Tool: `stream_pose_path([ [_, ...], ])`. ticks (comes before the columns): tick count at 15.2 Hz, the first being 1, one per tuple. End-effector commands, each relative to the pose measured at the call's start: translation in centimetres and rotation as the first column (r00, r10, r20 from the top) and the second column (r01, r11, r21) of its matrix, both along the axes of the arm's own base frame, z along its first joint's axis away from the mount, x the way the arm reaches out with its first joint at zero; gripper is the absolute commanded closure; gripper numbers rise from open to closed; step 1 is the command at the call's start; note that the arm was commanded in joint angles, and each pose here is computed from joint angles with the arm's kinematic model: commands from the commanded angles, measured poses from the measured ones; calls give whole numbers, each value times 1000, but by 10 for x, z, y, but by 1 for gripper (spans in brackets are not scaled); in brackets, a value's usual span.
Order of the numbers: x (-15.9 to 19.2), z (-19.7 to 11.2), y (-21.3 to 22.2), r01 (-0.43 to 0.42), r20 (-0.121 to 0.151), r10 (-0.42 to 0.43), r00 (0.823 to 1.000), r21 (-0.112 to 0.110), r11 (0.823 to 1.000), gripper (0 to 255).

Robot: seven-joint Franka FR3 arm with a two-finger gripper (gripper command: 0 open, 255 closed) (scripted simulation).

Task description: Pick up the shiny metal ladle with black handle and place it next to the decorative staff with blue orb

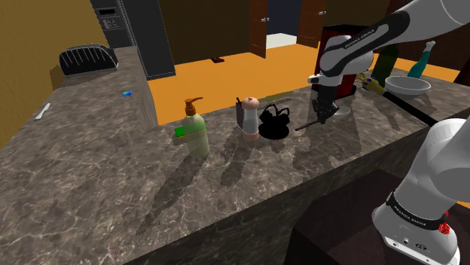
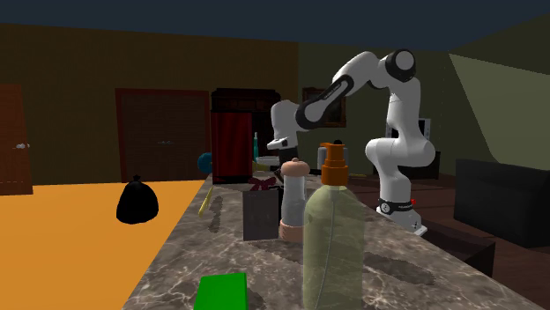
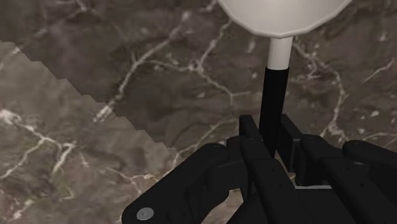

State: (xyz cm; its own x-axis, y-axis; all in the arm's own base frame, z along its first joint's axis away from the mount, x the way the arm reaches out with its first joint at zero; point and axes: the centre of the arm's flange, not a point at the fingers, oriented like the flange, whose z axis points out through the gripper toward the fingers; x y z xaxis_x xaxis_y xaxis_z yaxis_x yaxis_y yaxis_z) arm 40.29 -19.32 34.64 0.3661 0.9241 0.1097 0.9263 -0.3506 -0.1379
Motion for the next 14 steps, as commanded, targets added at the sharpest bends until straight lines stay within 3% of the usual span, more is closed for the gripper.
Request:
stream_pose_path([
  [1, 0, -2, 0, 0, 1, 0, 1000, 0, 1000, 255],
  [6, 0, -2, 0, 0, 1, 0, 1000, 0, 1000, 255],
  [7, 0, -2, 0, 0, 1, 0, 1000, 0, 1000, 0],
  [12, 0, -2, 0, 0, 1, 0, 1000, 0, 1000, 0],
  [14, 2, 24, -4, 0, 1, 0, 1000, 0, 1000, 0],
])
